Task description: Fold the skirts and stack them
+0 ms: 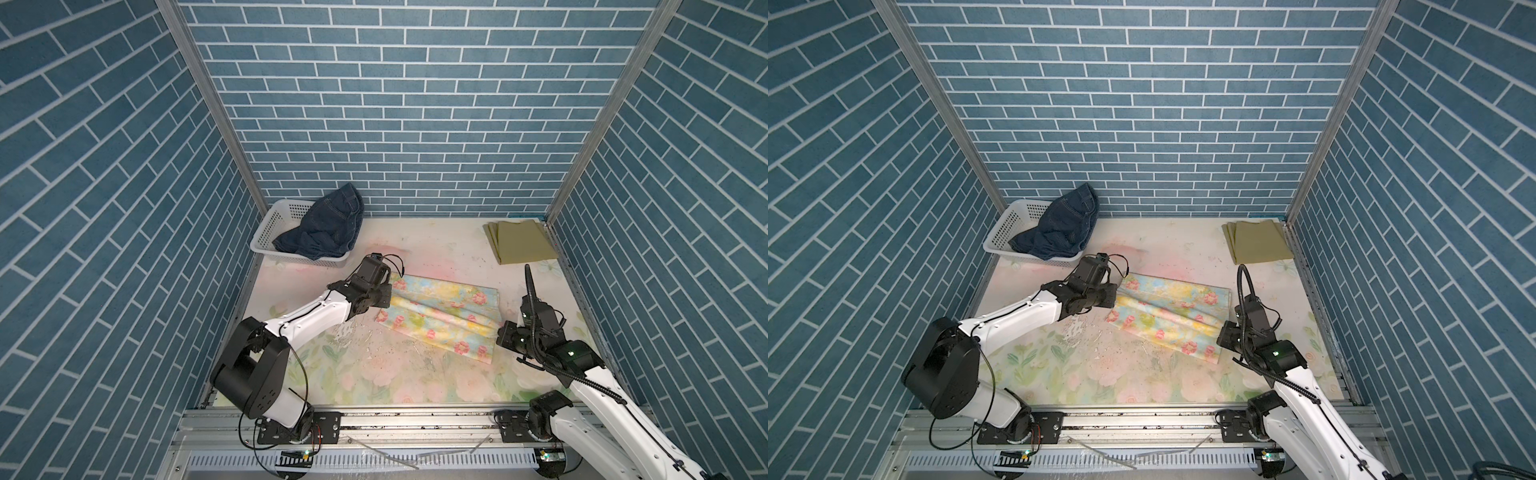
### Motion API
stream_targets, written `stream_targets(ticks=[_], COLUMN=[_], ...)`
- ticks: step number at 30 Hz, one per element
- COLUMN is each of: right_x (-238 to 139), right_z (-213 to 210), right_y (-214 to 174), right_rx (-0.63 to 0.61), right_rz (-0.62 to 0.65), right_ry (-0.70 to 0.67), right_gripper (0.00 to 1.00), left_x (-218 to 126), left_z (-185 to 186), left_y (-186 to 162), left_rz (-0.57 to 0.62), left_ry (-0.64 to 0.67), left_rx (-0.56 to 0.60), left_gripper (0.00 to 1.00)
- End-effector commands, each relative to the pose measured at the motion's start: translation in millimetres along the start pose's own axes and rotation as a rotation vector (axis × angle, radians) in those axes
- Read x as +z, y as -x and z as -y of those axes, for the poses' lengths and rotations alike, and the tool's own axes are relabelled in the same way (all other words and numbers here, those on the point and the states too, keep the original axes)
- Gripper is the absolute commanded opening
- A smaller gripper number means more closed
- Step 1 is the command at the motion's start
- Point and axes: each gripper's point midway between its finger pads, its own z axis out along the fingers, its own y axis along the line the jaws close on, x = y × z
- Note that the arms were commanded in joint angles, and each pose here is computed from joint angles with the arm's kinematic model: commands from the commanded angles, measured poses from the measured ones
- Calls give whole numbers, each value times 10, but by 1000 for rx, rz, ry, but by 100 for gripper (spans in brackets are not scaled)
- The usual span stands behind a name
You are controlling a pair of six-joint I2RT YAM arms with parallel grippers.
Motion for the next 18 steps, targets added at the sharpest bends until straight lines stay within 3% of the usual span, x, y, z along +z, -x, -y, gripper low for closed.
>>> stream_targets(ticks=[1,17,18], right_x=[-56,274,274], right_z=[53,359,368], right_y=[-68,-660,-662], right_rx=[0,8,8], right_rz=[-29,-180,-182], right_ry=[-30,-109,-115], right_gripper=[0,0,6], left_x=[-40,321,325], left_z=[-125,-177,-194], left_y=[-39,-588,-620], left_rz=[-7,-149,-161], left_ry=[43,21,29], left_rx=[14,-20,-23], left_gripper=[0,0,0])
